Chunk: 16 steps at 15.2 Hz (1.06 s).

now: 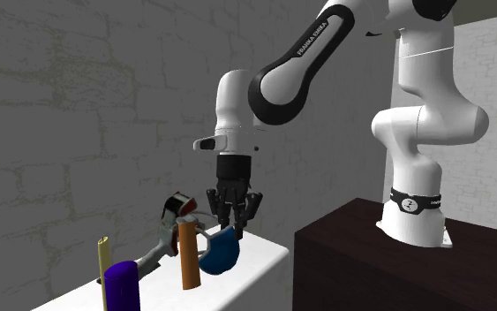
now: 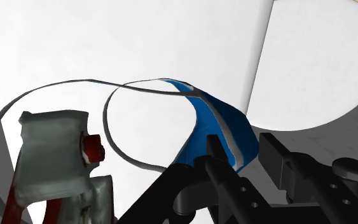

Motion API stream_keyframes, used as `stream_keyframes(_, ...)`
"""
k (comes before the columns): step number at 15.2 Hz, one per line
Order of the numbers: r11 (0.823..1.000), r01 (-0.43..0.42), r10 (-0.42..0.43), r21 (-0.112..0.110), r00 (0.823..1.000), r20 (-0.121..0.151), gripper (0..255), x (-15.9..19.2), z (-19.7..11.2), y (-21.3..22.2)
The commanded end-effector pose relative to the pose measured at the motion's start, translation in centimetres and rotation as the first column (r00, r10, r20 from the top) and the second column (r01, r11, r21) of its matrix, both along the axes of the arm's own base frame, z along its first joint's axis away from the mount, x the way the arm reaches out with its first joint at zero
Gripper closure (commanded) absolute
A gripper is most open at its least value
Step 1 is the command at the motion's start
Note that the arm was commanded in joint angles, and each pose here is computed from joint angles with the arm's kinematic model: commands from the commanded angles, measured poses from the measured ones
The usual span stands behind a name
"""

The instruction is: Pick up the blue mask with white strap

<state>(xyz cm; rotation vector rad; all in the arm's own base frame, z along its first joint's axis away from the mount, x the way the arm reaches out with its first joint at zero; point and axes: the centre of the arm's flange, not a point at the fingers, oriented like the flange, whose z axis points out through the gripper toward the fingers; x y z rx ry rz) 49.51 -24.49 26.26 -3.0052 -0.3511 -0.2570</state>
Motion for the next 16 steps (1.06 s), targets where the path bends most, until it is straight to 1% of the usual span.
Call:
stream_keyframes(1, 1.000, 0.001, -0.001, 0.000, 1.000, 0.000, 255, 0.0, 0.9, -0.1)
stream_keyframes(14, 1.000, 0.001, -0.001, 0.000, 1.000, 0.000, 255, 0.0, 7.7, -0.1)
stream_keyframes(16, 1.000, 0.001, -0.001, 0.000, 1.000, 0.000, 255, 0.0, 7.8, -0.1)
